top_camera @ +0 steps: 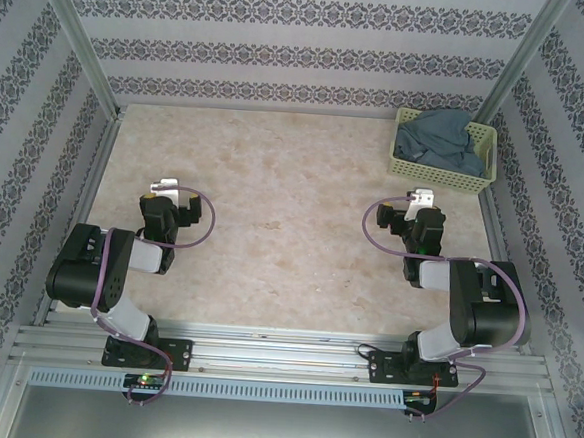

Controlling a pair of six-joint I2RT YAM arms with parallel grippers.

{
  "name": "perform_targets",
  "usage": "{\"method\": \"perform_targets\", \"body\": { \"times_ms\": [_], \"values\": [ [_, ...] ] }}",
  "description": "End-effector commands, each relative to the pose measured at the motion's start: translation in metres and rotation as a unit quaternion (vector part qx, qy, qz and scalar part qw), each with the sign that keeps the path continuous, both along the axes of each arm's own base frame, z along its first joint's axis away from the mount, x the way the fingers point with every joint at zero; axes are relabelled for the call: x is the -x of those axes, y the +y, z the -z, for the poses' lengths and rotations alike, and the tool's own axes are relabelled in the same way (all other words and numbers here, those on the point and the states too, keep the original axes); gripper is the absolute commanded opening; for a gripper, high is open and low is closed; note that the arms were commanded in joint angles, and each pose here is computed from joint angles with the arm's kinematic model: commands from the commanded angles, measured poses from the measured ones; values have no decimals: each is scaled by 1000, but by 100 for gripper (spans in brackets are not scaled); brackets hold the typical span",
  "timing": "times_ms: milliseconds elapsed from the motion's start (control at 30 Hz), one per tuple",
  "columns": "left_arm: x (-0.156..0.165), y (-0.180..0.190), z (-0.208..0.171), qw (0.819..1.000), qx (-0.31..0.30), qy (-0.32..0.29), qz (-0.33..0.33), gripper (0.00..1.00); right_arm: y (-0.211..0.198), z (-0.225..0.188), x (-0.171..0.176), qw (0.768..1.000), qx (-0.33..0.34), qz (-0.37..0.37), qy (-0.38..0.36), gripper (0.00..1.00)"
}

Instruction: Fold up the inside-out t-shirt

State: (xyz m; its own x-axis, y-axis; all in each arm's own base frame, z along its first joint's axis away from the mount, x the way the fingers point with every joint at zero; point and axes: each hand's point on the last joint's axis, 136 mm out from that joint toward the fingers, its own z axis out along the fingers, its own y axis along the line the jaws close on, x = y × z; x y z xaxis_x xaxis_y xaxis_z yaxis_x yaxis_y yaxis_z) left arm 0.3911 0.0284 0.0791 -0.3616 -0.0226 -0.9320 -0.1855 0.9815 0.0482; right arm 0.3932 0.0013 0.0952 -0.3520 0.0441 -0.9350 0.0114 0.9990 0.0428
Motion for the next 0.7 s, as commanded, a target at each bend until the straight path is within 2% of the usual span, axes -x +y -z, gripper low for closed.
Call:
{"method": "perform_targets", "body": {
  "times_ms": [0,233,433,567,667],
  "values": [
    [-3,3,-11,1000,1,-25,-5,100,3,-10,-5,1000,3,-11,-19,98],
    [2,-5,-25,999,-1,-39,18,100,10,-12,-4,999,13,-27,-21,98],
    [13,-10,-58,998,-9,-49,23,100,11,-32,9,998,29,-21,-44,98],
    [18,-19,-100,995,39,-89,30,100,17,-61,18,997,50,-20,-54,98],
    [21,-30,-135,985,88,-135,53,100,24,-98,22,997,23,-23,-71,98]
  ]
}}
